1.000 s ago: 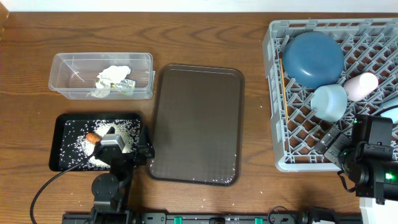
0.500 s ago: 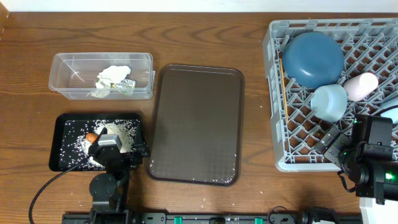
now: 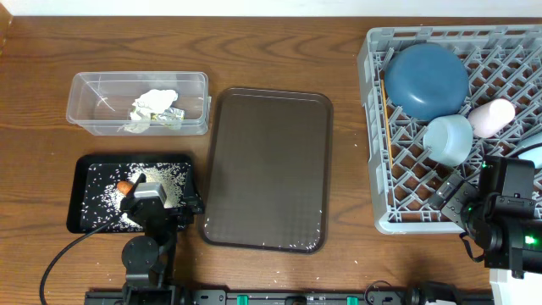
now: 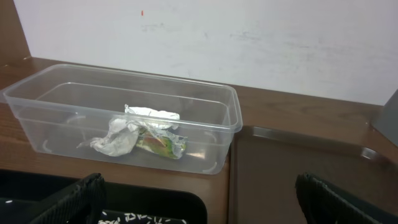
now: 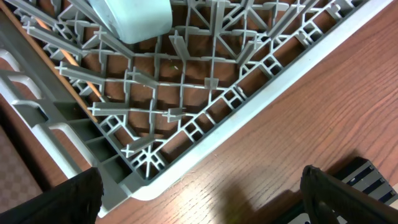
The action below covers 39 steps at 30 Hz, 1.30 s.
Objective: Sort waste into correct bins and load items into the dishwasher rack
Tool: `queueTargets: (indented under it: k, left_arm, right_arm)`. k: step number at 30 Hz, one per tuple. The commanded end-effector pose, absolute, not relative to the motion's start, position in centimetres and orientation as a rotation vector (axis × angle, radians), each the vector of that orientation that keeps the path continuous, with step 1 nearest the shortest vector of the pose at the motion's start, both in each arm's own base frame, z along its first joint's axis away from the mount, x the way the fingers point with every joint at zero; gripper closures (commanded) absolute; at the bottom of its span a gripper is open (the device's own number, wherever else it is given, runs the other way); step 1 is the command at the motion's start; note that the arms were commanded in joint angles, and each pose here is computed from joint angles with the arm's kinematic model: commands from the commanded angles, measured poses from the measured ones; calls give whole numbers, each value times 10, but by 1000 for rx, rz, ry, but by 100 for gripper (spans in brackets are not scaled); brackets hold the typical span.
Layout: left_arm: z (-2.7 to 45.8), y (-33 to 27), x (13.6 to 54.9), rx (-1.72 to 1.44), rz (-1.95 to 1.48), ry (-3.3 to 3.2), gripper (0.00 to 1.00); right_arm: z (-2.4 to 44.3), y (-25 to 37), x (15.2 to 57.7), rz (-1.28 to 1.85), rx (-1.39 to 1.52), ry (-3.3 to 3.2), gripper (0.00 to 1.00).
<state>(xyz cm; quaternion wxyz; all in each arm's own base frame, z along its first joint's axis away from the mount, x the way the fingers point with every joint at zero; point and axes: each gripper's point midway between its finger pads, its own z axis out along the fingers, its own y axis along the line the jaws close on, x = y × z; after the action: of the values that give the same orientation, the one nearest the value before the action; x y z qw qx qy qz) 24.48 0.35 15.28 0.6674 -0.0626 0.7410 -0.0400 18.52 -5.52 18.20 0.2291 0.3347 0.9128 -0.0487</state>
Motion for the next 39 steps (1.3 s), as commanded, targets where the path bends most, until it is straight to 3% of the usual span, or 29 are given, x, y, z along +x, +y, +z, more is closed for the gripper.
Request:
queueTargets:
  k: [1, 13, 25, 39]
  left_arm:
    - [136, 10, 244, -164, -48, 1720, 1]
    - [136, 10, 244, -164, -48, 1721, 1]
    - [136, 10, 244, -164, -48, 1721, 1]
    - [136, 10, 244, -164, -48, 1721, 1]
  right_arm:
    - [183, -55, 185, -135, 931, 2505, 1]
    - [191, -54, 181, -117, 920, 2459, 1]
    - [235, -59, 153, -53, 862, 2106, 1]
    - [204, -3, 219, 387, 504, 1703, 1]
